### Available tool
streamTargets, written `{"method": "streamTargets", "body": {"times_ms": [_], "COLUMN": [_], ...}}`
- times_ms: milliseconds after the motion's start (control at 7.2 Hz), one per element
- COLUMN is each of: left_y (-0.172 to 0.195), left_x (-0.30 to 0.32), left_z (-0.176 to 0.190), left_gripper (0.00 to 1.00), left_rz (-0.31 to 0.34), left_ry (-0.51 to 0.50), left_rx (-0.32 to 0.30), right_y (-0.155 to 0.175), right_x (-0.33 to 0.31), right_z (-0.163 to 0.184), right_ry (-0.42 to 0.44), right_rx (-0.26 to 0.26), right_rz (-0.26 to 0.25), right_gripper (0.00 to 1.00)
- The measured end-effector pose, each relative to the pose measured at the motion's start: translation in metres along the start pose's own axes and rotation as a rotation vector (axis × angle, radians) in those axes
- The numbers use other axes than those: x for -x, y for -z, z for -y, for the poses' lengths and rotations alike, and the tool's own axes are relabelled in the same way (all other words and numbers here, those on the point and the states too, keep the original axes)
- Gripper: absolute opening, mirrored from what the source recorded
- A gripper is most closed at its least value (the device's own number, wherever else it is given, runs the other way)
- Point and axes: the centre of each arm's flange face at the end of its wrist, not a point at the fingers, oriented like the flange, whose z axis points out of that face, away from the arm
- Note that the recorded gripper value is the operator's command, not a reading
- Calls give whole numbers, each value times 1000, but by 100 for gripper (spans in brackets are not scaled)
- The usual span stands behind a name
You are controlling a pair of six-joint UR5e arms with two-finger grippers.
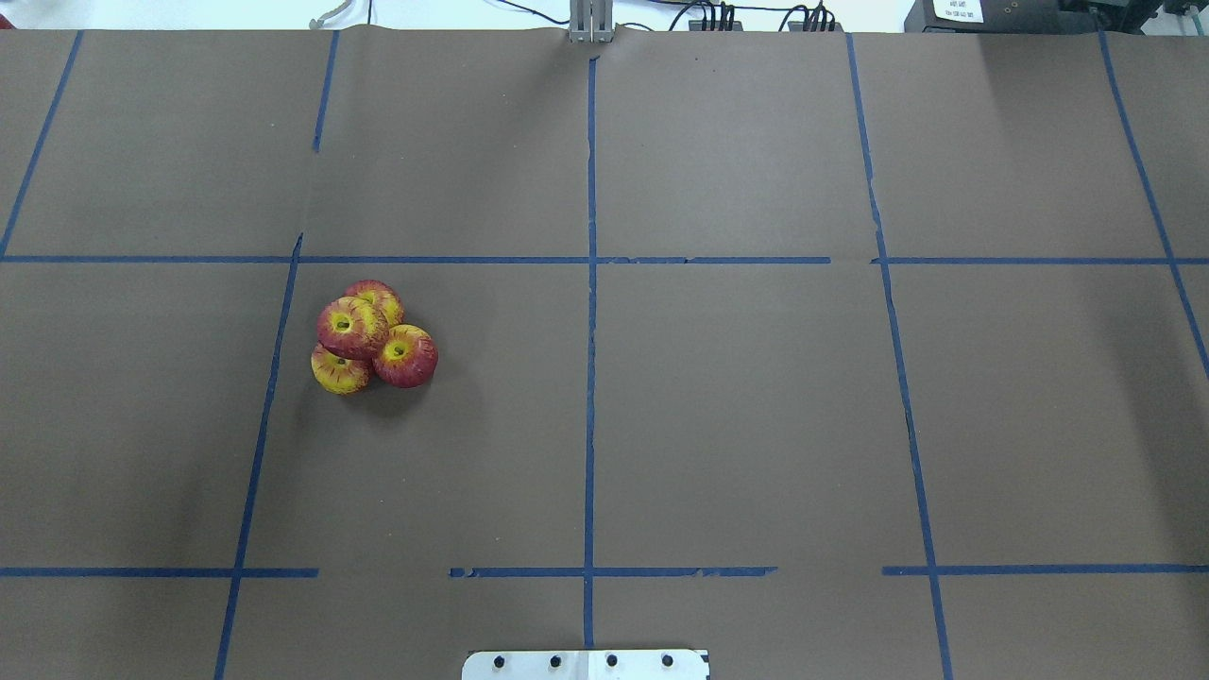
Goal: Stack apples
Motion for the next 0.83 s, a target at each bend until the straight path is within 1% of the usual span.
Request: {"method": "streamTargets", "body": {"times_ms": [278, 833], "left_y": [0, 4], "left_x": [16, 14], "left_z": [-2, 4], "left_gripper": [100, 100], "left_rz": [-6, -11], "left_ry": [-11, -33], "left_rx": [-23, -32], "right_y": [0, 0], "right_x": [0, 0], "right_z": [0, 0], "right_ry": [0, 0], "right_rx": [0, 0], "right_rz": [0, 0], "right_gripper": [100, 100]}}
